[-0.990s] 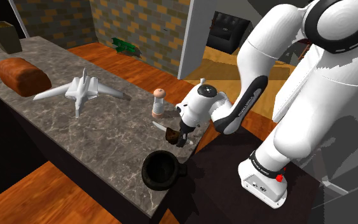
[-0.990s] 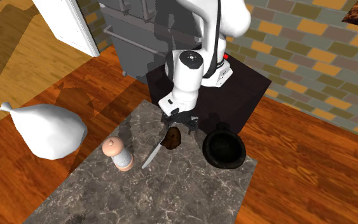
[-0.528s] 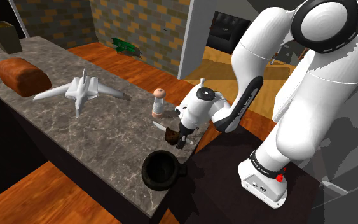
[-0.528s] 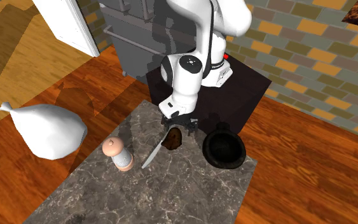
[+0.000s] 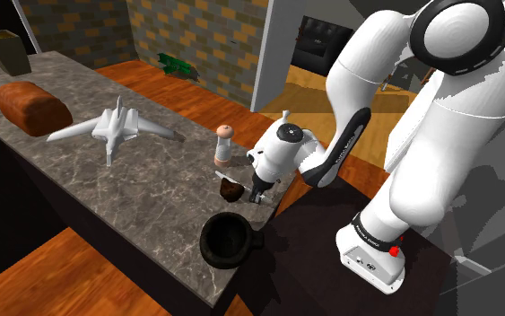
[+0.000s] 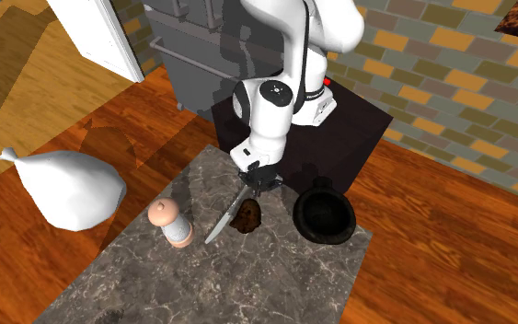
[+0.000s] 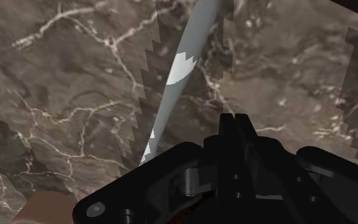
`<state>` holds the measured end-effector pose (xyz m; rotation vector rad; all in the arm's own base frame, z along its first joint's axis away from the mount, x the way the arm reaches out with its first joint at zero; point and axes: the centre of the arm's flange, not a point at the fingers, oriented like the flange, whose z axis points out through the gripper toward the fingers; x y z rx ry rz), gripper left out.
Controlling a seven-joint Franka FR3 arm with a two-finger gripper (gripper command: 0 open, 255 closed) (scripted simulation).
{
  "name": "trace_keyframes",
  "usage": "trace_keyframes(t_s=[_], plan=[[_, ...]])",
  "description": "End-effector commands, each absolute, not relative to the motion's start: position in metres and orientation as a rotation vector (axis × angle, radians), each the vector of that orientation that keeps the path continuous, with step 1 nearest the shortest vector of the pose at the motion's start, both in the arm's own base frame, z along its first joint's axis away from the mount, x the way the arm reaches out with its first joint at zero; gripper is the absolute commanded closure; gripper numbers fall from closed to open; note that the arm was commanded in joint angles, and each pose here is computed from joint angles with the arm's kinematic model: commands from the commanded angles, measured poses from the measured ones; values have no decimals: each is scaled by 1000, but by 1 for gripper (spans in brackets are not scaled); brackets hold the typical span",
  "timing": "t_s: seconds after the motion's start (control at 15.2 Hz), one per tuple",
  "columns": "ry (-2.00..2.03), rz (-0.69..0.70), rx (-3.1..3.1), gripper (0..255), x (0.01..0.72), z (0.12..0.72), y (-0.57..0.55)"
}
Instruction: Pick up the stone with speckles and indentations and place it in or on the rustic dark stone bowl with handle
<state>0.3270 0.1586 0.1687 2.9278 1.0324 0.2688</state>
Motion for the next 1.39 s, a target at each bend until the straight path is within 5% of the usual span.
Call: trace_keyframes(t_s=[0.0, 0.2, 0.26, 0.59, 1.32], plan=[[1032, 269, 2928, 255, 327, 169, 159], [1032, 269, 2928, 255, 327, 169, 159], [1032, 269, 2928, 0, 327, 169, 159], [976, 25, 3177, 0, 409, 208, 155], [974, 20, 3181, 0, 409, 169, 162]])
